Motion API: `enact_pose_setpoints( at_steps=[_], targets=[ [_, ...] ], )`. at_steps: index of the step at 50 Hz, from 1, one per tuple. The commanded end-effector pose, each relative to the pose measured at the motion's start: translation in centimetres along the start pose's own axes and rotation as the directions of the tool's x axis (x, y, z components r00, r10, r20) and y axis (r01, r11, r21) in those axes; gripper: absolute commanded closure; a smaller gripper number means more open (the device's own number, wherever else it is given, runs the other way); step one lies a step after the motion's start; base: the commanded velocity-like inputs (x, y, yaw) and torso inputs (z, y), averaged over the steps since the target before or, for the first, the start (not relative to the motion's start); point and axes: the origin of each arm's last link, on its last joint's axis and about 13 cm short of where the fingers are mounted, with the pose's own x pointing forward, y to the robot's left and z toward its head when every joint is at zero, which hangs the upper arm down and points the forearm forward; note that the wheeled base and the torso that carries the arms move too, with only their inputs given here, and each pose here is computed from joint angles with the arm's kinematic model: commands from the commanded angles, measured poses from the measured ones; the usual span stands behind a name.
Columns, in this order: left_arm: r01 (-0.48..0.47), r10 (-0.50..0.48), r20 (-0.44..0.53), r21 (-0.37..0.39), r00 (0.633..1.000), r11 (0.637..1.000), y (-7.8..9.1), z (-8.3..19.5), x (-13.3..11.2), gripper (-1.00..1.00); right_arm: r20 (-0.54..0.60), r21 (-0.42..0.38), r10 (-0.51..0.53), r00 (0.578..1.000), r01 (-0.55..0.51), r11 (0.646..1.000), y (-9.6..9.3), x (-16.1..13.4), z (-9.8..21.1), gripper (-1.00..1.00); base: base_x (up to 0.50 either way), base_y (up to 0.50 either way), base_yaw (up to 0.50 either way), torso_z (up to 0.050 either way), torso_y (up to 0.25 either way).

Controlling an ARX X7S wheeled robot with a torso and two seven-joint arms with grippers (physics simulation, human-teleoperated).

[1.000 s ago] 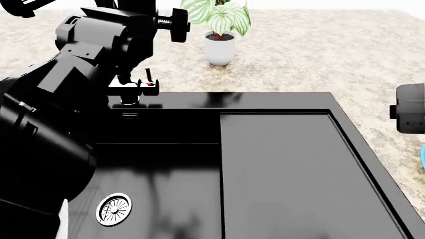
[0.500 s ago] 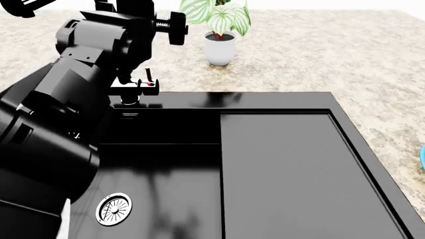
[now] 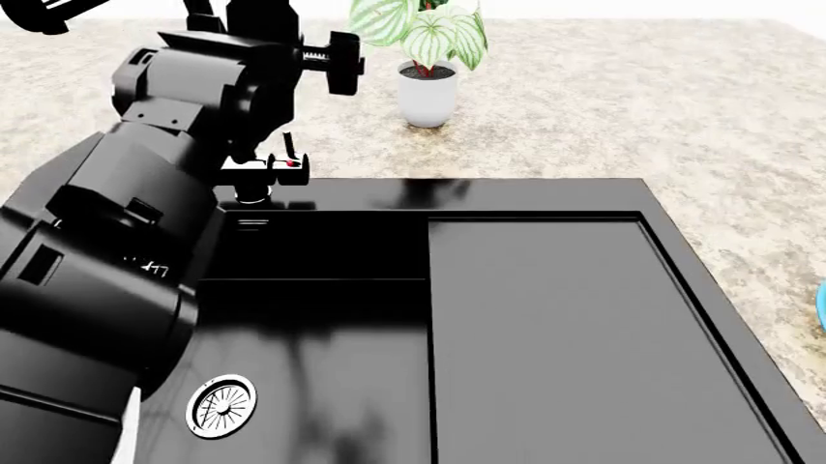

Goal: Pick the zucchini from the counter and place it in the sink. Then turn on the sink faucet.

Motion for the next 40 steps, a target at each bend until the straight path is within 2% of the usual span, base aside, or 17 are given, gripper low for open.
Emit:
enact_pose_setpoints(
  at_steps=[1,6,17,28,40],
  targets=[
    [-0.001,0.001,-0.005,-0.003,1.000,1.000,0.1,-0.2,0.1,-1.00,-0.005,0.087,-0.053,0.999,0.054,0.995,-1.3,1.4,0.1,-1.00,0.00,0.00,0.00,0.000,0.000],
    [0.001,-0.001,-0.009,0.000,1.000,1.000,0.1,-0.4,0.1,-1.00,0.002,0.102,-0.075,0.997,0.074,0.992,-1.7,2.2,0.0,-1.00,0.00,0.00,0.00,0.000,0.000],
    [0.001,-0.001,-0.016,0.001,1.000,1.000,0.1,-0.7,0.2,-1.00,0.021,0.076,-0.102,0.995,0.100,0.992,-1.6,3.8,-0.1,-1.00,0.00,0.00,0.00,0.000,0.000],
    [-0.002,0.002,-0.025,0.002,1.000,1.000,0.2,-1.2,0.4,-1.00,-0.019,0.115,-0.116,0.993,0.117,0.986,-2.4,6.1,-1.6,-1.00,0.00,0.00,0.00,0.000,0.000],
    [-0.006,0.006,-0.038,0.003,0.999,1.000,0.3,-1.7,0.5,-1.00,-0.078,0.112,-0.127,0.989,0.136,0.984,-2.7,8.0,-3.1,-1.00,0.00,0.00,0.00,0.000,0.000]
  ],
)
